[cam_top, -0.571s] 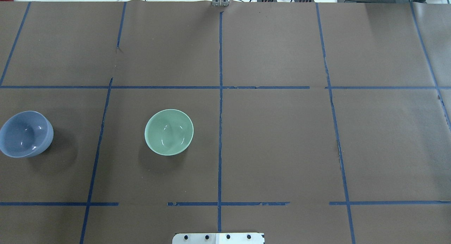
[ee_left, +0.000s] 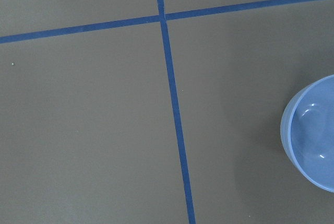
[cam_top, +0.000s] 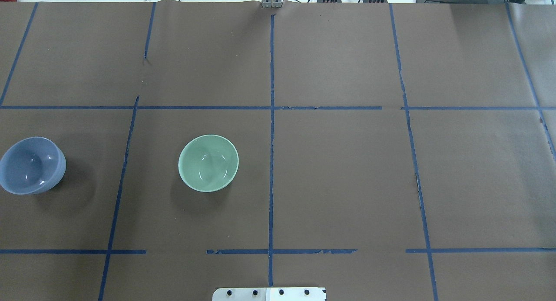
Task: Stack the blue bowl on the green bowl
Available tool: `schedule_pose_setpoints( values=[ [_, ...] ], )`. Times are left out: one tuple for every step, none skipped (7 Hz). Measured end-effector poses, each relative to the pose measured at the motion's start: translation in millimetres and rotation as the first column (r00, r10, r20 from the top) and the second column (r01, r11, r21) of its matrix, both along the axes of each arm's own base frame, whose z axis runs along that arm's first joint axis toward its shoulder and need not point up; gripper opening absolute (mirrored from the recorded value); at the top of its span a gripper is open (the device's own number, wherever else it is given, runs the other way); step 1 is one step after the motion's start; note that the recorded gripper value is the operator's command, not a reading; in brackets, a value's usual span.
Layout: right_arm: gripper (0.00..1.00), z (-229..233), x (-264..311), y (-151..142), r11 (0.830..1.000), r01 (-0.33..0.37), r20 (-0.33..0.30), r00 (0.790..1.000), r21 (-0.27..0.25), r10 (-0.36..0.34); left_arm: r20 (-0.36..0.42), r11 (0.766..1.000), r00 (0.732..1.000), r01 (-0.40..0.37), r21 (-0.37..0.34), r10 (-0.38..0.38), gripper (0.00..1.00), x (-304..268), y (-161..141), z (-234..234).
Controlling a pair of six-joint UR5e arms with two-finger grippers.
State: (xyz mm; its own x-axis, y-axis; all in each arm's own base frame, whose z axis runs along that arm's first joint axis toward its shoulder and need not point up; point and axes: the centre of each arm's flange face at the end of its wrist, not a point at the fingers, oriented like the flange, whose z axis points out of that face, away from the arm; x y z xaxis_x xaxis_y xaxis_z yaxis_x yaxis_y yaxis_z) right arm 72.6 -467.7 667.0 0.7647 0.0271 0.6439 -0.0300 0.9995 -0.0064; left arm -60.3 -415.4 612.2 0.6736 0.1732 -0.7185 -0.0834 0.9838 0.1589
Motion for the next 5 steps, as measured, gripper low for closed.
schedule_pose_setpoints(
  values=[
    [1.00,0.0,0.0,0.0,1.000,0.000,0.000,1.000,0.000,0.000,0.003,1.000,1.000,-0.006,0.030,0.006,1.00,2.6,-12.2,-12.2],
    [1.00,0.0,0.0,0.0,1.000,0.000,0.000,1.000,0.000,0.000,0.003,0.999,1.000,-0.018,0.038,0.018,1.00,11.2,-19.6,-18.7],
    [1.00,0.0,0.0,0.0,1.000,0.000,0.000,1.000,0.000,0.000,0.000,0.999,1.000,-0.023,0.023,0.023,1.00,33.8,-26.0,-23.9],
    [1.00,0.0,0.0,0.0,1.000,0.000,0.000,1.000,0.000,0.000,0.012,1.000,1.000,0.004,0.006,-0.005,1.00,63.7,-28.2,-25.1],
    [1.00,-0.1,0.0,0.0,1.000,0.000,0.000,1.000,0.000,0.000,0.028,0.999,0.998,0.050,-0.004,-0.049,1.00,95.7,-25.1,-19.7]
  ],
)
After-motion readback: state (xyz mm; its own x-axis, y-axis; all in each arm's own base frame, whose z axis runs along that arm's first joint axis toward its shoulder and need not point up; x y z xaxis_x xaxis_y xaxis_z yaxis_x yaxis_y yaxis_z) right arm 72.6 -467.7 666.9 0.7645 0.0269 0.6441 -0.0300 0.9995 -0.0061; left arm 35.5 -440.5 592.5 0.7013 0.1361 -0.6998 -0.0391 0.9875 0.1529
